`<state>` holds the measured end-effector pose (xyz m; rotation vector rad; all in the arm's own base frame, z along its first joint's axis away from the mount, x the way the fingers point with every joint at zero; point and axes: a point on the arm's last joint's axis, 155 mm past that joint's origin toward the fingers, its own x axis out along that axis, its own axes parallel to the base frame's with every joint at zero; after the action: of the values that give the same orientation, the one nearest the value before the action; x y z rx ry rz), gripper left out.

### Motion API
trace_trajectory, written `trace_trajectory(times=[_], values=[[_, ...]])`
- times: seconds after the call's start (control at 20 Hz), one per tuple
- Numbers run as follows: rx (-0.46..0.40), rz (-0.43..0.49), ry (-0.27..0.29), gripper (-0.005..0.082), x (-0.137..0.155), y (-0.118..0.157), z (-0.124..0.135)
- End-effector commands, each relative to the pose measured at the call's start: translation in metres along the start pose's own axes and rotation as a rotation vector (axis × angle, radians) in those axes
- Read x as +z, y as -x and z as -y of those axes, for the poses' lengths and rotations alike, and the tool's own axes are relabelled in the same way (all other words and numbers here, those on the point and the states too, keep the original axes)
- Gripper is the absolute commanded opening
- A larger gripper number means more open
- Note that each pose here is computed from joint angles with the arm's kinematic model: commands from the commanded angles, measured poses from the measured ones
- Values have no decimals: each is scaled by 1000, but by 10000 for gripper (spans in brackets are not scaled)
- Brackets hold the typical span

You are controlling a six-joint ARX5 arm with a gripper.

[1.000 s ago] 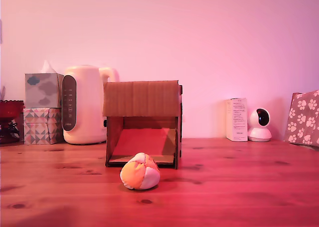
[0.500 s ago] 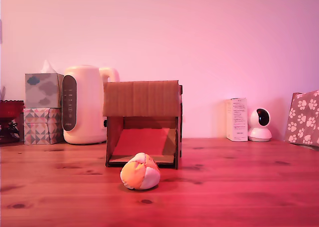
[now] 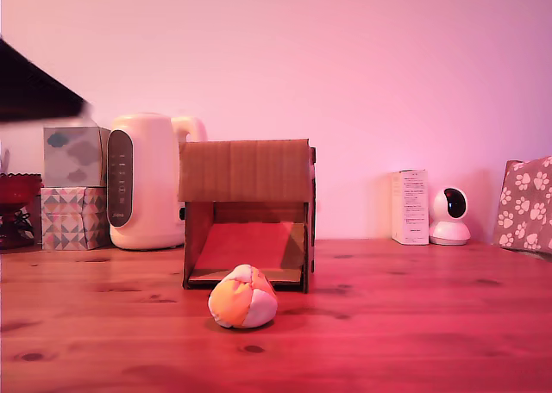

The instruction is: Drop the footbag into the cardboard dice tower

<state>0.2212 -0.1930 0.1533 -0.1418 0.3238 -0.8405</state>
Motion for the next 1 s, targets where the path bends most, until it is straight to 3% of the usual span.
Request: trace_trajectory(times=[0.0,0.5,0.55,0.6,0.75,0.95], values=[[-6,-21,-24,-24,-6,-10,1],[-36,-146,-30,-23,-48,-61,0],[-35,-160,-27,16,-49,-65,-2],[-33,-172,-24,136,-50,-70,-3],[-27,-185,-29,768,-47,-85,-7],[-29,-209,-73,765,-48,-100,-12]])
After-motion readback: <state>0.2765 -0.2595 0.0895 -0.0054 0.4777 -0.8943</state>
